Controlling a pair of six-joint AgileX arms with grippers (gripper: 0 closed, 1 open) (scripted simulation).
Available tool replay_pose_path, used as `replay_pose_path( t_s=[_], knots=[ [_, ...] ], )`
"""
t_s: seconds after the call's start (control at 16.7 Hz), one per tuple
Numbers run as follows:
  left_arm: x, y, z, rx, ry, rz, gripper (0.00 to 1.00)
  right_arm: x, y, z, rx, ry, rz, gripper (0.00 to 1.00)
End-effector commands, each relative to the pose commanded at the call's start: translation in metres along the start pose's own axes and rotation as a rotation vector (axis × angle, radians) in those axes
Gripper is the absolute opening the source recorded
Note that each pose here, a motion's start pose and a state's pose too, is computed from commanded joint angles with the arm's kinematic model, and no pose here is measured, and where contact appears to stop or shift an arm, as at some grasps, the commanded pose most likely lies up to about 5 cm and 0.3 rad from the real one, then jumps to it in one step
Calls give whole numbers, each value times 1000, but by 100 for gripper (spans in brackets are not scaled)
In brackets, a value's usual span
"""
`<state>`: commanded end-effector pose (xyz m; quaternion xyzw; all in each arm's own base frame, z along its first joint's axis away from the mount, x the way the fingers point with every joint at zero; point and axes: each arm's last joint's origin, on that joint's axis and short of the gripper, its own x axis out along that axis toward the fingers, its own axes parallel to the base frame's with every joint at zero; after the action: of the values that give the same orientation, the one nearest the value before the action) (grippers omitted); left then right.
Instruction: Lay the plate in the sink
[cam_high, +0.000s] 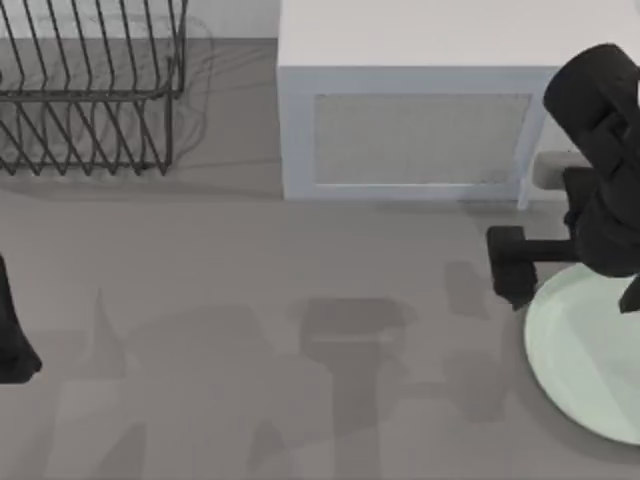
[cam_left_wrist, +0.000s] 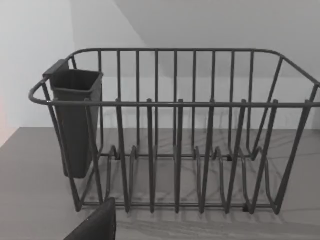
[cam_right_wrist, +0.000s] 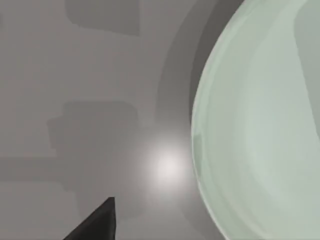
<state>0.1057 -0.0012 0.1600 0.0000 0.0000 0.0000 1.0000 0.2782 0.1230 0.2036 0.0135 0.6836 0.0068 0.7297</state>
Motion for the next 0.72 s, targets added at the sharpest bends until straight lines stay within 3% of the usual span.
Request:
replay_pose_path(
  t_s=[0.54,0.72],
  knots=[
    [0,0,0,0,0,0,100,10,9,8,4,64,-28,100],
    [0,0,0,0,0,0,100,30,10,9,4,71,-32,100]
  ],
)
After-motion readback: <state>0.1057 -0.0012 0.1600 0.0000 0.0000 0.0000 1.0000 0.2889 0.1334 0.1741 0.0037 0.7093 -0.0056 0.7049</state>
